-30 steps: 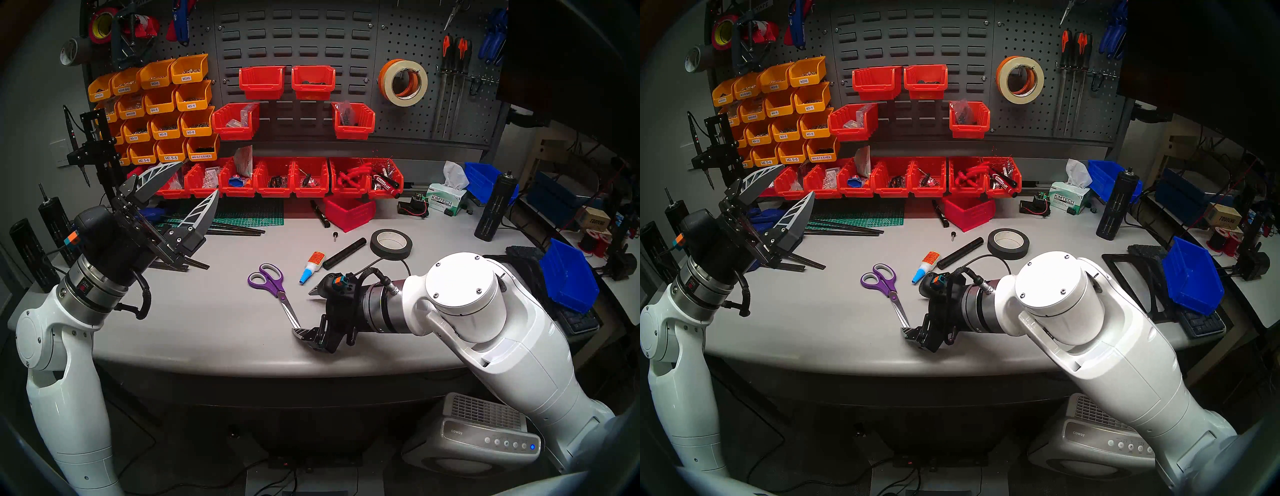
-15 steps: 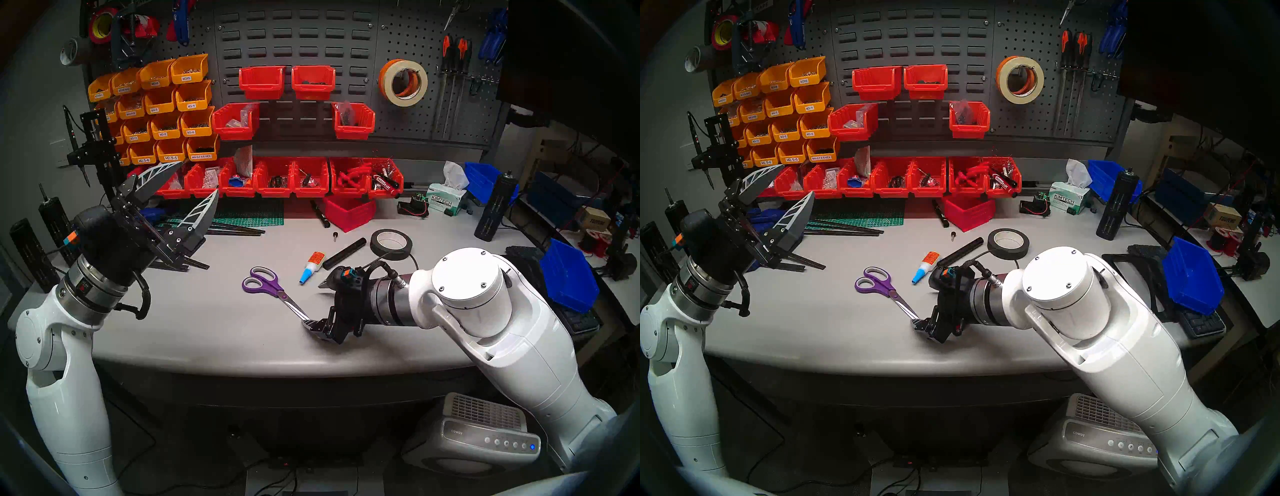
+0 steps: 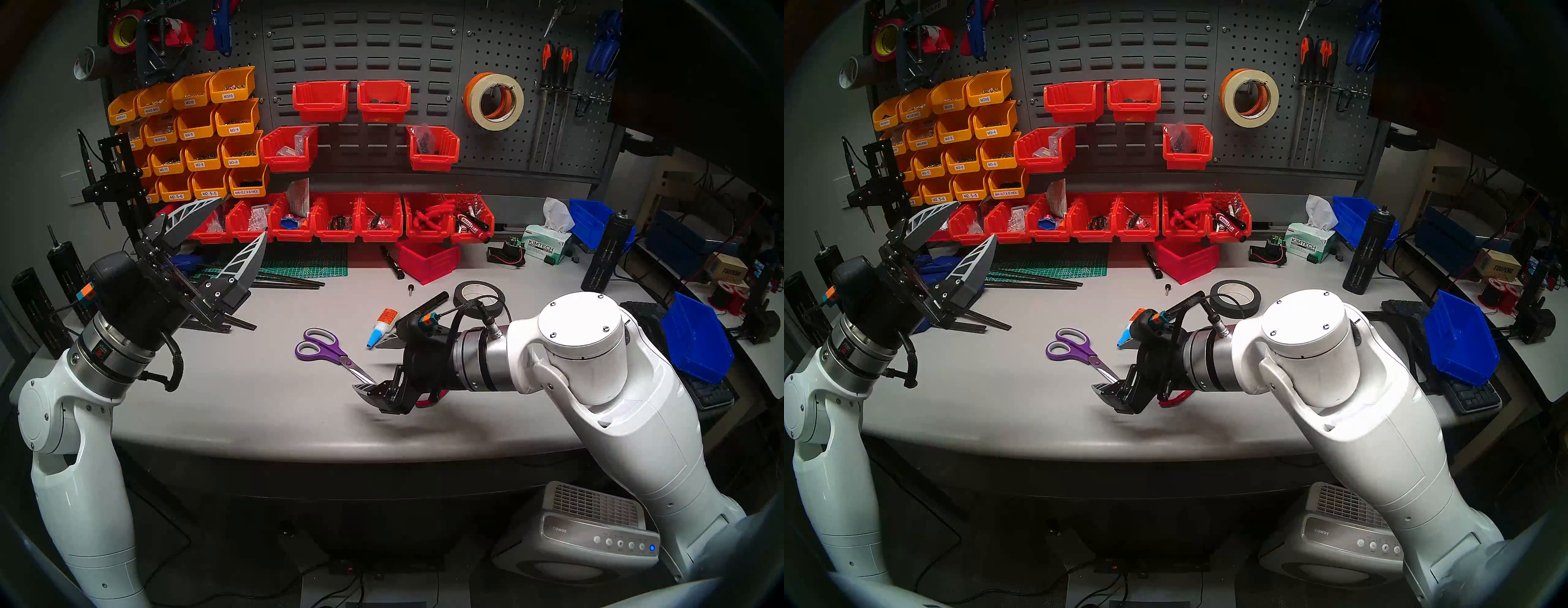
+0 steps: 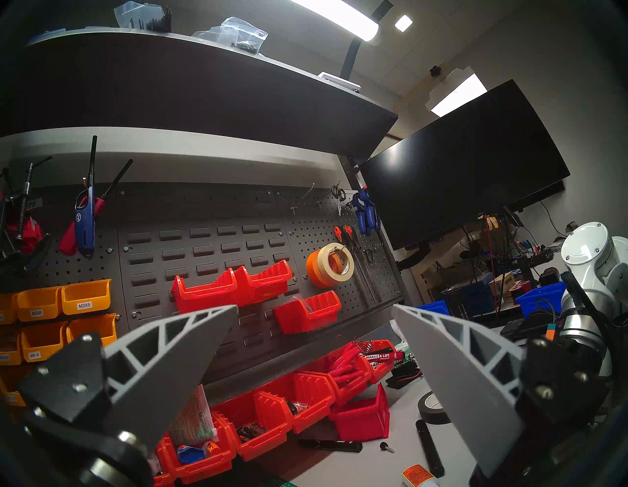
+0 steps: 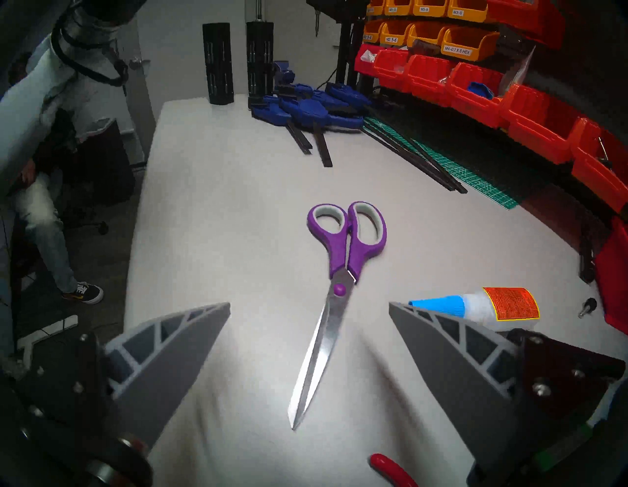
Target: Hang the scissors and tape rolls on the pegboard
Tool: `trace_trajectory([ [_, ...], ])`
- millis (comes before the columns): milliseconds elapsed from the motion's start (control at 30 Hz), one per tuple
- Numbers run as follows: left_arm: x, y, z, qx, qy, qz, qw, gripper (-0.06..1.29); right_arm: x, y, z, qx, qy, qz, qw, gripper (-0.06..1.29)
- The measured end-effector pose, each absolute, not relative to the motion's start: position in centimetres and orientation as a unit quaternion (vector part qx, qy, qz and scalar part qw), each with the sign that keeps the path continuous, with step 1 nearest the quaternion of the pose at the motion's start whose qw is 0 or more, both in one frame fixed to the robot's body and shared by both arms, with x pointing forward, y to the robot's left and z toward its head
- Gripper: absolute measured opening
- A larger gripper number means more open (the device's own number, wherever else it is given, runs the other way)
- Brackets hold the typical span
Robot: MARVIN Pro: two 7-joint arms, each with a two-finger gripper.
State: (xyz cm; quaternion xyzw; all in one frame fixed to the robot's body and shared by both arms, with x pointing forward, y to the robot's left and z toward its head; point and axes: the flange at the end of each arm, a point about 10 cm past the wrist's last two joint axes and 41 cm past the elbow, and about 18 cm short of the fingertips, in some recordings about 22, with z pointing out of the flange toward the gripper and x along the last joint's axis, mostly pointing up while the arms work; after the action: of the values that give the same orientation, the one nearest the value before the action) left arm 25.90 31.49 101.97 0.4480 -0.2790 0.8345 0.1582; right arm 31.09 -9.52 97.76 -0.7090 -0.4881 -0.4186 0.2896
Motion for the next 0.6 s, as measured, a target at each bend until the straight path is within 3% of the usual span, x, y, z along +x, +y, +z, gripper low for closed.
trace_trajectory([
  [533, 26.0, 31.5, 102.0, 0.448, -0.278, 0.835, 0.158, 1.23, 32.0, -7.2, 96.1, -0.716, -0.477, -0.372, 0.348, 1.17],
  [600, 26.0, 31.5, 102.0, 0.448, -0.278, 0.835, 0.158, 1.23, 32.0, -7.0, 96.0, -0.715, -0.482, -0.369, 0.348, 1.10],
])
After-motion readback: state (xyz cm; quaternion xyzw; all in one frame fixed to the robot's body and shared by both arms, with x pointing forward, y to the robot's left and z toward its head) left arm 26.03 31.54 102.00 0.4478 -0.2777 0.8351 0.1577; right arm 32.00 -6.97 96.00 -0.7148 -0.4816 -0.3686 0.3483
